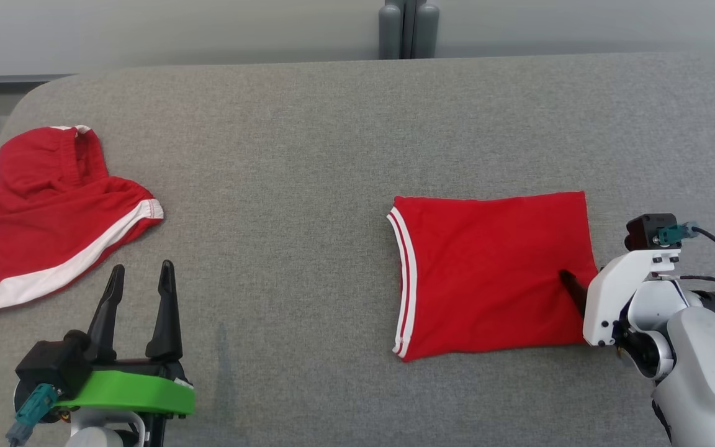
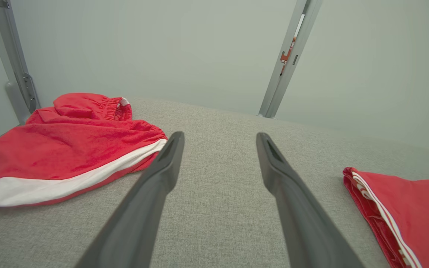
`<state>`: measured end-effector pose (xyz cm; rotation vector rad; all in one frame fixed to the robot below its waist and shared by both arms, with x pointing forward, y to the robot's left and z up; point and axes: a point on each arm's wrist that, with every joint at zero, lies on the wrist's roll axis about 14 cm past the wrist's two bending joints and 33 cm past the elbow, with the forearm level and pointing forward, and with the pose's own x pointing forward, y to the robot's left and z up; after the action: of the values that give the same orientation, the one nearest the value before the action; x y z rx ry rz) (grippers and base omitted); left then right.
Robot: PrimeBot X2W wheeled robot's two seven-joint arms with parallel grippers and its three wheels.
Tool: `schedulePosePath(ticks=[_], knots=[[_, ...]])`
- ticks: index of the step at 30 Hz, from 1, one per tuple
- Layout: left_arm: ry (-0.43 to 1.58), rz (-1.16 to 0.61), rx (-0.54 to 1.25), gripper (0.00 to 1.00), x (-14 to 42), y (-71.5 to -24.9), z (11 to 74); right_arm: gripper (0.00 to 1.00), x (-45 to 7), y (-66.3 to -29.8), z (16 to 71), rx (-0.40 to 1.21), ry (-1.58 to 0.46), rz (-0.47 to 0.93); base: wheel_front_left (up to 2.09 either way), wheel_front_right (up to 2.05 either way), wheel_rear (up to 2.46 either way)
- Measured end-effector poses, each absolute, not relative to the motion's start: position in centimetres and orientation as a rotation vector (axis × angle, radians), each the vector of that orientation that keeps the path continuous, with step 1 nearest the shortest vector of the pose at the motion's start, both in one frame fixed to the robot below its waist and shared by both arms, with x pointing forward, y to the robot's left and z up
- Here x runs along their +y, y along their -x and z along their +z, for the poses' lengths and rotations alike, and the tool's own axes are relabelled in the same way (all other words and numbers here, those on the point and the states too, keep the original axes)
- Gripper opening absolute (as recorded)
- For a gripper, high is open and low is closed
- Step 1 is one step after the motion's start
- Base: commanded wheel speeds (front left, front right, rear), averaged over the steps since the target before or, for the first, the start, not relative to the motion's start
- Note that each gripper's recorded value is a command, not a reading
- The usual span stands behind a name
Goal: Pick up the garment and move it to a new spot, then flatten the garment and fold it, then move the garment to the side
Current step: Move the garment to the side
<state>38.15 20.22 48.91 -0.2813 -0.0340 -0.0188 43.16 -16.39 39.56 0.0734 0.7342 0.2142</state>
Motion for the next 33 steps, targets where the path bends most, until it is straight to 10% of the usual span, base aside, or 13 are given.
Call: schedulePosePath(ticks=[6, 8, 16, 33], knots=[[0.275, -0.011, -0.027, 1.0, 20.5, -38.5, 48.6, 1.0, -15.7, -43.5, 37.2, 0.845, -0.063, 0.228, 0.0, 0.0, 0.0], [0.274, -0.012, -0.023, 1.0, 20.5, -38.7, 48.5, 0.0, -15.4, -43.9, 37.0, 0.86, -0.042, 0.243, 0.0, 0.0, 0.0], [0.265, -0.048, -0.016, 1.0, 19.7, -40.2, 48.1, 0.0, -16.6, -47.0, 40.1, 0.763, 0.112, 0.271, 0.0, 0.0, 0.0], [0.208, -0.264, -0.05, 1.0, 13.8, -48.2, 47.5, 0.0, -39.0, -50.8, 47.1, 0.605, 0.414, -0.171, 0.0, 0.0, 0.0]])
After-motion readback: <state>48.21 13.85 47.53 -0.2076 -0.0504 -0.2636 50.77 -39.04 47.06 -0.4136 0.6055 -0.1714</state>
